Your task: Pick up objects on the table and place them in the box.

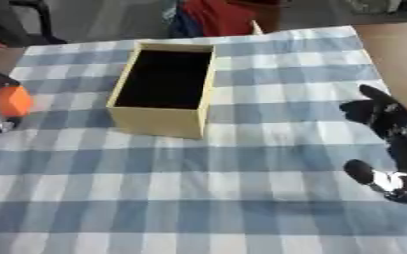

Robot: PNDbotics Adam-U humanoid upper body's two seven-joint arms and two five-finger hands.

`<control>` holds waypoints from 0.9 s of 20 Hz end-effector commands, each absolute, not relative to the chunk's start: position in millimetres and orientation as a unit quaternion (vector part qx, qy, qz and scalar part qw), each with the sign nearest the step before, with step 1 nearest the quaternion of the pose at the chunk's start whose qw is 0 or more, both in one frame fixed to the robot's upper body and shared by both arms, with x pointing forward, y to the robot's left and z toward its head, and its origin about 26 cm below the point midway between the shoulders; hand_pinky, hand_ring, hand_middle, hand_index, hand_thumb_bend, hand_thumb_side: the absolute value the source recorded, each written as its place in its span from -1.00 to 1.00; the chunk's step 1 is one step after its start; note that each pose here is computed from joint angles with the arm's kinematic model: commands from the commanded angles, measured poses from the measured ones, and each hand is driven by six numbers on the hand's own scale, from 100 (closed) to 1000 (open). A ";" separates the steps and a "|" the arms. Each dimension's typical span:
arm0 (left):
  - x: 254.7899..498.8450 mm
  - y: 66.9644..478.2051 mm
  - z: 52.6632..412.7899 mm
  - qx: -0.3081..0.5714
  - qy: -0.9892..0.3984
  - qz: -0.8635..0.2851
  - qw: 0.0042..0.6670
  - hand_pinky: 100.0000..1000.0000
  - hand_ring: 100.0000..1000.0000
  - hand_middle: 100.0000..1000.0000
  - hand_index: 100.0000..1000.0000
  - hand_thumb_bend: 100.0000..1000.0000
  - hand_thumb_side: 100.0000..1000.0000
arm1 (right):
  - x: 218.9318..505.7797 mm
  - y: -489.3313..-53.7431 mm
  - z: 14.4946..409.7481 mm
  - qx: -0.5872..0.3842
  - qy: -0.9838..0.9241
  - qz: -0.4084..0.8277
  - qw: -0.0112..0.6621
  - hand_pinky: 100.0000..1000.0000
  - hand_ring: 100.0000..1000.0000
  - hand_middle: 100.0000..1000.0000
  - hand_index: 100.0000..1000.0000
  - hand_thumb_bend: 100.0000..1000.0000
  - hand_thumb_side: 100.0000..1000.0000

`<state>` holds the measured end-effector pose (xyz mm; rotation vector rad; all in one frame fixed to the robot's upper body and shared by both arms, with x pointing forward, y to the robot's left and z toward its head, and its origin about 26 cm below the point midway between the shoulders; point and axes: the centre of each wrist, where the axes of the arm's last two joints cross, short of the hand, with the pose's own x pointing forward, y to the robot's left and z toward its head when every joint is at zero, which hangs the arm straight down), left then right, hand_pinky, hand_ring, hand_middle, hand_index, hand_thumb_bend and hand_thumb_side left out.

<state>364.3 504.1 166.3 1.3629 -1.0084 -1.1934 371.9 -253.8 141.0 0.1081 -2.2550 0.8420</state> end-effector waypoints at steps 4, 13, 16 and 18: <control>362.9 509.5 180.8 0.609 -0.428 -0.472 0.473 0.40 0.41 0.36 0.62 -0.50 -0.89 | 372.1 -257.1 152.7 0.035 -0.878 0.331 0.344 0.72 0.71 0.49 1.00 0.21 -0.05; 359.3 505.2 204.7 0.670 -0.471 -0.419 0.392 0.14 -0.04 -0.16 0.15 -0.59 -1.00 | 372.0 -258.3 151.6 0.032 -0.877 0.333 0.345 0.72 0.71 0.49 1.00 0.22 -0.06; 358.7 488.1 228.9 0.666 -0.502 -0.421 0.358 0.16 -0.03 -0.18 0.16 -0.66 -1.00 | 371.7 -258.7 151.1 0.031 -0.876 0.334 0.346 0.72 0.71 0.49 1.00 0.22 -0.05; 358.5 470.2 244.8 0.650 -0.532 -0.426 0.336 0.17 -0.02 -0.17 0.17 -0.66 -1.00 | 371.6 -258.3 150.9 0.031 -0.876 0.335 0.346 0.72 0.71 0.49 1.00 0.22 -0.05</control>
